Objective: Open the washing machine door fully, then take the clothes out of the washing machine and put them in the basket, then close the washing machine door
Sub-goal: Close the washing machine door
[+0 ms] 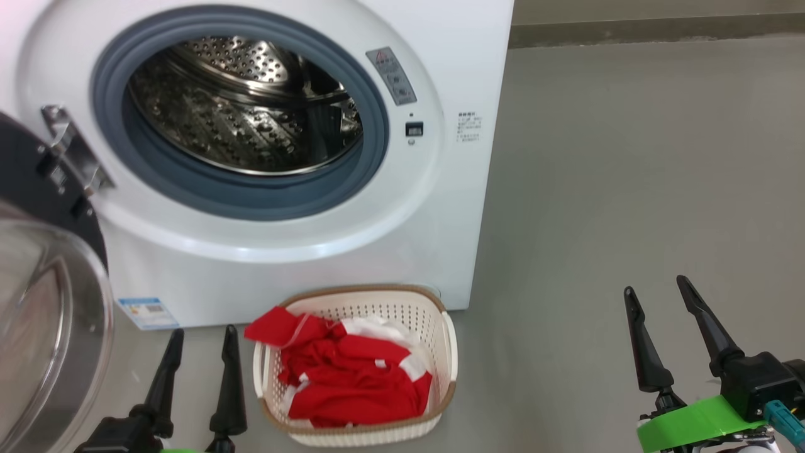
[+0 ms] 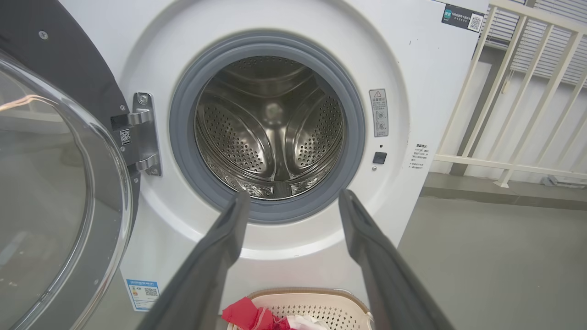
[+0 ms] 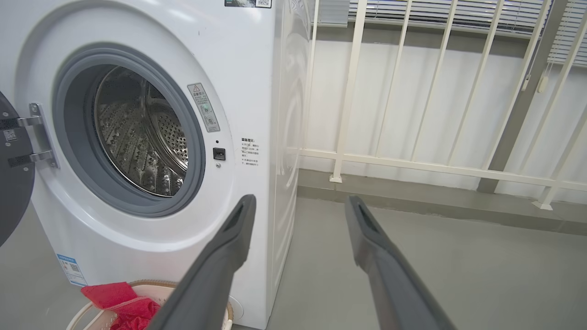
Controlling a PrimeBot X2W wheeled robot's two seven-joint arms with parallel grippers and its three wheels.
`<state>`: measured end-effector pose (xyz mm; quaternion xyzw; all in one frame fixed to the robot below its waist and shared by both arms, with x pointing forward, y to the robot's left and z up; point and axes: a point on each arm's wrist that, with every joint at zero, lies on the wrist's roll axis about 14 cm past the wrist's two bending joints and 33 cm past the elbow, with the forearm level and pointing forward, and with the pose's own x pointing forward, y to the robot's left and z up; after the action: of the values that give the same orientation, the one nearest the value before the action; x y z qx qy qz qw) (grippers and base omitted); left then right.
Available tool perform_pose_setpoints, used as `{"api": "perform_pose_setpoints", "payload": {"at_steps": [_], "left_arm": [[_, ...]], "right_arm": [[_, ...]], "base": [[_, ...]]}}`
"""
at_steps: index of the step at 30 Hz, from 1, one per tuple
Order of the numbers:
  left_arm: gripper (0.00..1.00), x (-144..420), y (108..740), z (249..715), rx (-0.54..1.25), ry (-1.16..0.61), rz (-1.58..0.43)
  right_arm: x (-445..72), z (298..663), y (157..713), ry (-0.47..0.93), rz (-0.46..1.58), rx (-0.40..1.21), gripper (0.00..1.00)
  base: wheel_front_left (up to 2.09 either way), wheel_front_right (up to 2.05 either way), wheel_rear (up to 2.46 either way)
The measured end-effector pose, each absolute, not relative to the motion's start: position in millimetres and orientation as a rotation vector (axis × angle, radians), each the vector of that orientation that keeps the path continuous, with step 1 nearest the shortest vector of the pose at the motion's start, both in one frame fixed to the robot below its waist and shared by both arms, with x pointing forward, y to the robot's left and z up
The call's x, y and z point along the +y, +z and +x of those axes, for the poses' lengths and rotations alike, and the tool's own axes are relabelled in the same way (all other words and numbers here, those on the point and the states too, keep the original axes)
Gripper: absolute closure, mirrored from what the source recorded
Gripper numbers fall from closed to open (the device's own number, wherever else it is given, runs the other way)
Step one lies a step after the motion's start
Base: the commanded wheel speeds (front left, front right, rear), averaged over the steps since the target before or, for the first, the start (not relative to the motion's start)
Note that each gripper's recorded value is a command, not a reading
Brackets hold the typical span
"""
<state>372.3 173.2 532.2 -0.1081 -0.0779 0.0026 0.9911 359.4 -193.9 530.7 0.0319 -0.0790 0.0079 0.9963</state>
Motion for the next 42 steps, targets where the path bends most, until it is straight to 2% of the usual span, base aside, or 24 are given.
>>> {"api": "perform_pose_setpoints", "payload": {"at_steps": [13,27,42], "left_arm": [[0.00,172,534,365,-0.161,-0.009,-0.196],[0.00,184,531,357,-0.156,0.034,-0.187],[0.00,240,543,326,-0.202,0.228,-0.135]], "right_arm": [[-190,359,524,0.027,0.079,-0.140,0.00],[-176,365,525,0.069,0.083,-0.141,0.00],[-116,385,525,0.246,0.096,-0.131,0.00]], "base": [[-1.37,1.37,0.00],[-0.06,0.06,0.00],[0.00,0.00,0.00]]}}
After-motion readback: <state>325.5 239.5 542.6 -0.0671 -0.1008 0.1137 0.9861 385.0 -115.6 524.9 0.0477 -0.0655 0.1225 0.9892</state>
